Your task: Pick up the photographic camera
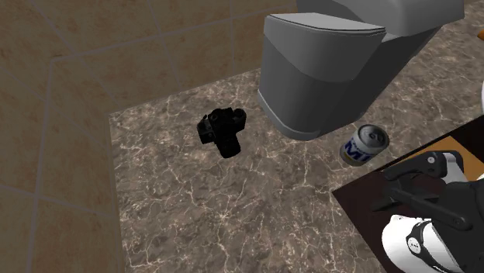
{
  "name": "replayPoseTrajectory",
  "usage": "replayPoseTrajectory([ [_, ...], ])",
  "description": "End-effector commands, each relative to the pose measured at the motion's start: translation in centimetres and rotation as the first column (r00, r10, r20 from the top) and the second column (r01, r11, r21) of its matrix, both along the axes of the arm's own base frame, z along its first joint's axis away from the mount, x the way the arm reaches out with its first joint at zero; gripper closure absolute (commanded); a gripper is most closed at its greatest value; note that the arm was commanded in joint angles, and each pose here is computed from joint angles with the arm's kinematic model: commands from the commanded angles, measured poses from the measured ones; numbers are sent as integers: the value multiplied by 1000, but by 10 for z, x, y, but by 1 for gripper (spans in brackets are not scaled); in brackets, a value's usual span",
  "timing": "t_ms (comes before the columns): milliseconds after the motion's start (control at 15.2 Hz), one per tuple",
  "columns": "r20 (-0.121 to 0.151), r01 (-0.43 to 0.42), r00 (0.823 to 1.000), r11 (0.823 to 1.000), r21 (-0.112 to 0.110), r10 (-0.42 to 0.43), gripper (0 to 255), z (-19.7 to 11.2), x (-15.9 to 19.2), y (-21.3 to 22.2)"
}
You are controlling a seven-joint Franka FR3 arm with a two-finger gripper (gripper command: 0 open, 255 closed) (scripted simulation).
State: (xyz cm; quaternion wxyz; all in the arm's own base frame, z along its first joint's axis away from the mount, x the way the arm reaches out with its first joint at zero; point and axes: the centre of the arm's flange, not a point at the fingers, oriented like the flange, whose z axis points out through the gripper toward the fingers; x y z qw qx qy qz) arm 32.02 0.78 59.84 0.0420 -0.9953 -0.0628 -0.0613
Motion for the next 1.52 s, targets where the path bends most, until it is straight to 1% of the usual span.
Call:
replayPoseTrajectory([
  [0, 0, 0, 1000, 1000, 0, 0, 0, 0, 0, 0],
  [726, 17, -80, 997, 997, -9, 80, 0, -66, 49, -119],
  [1452, 32, -160, 987, 987, -19, 160, 0, -131, 108, -235],
])
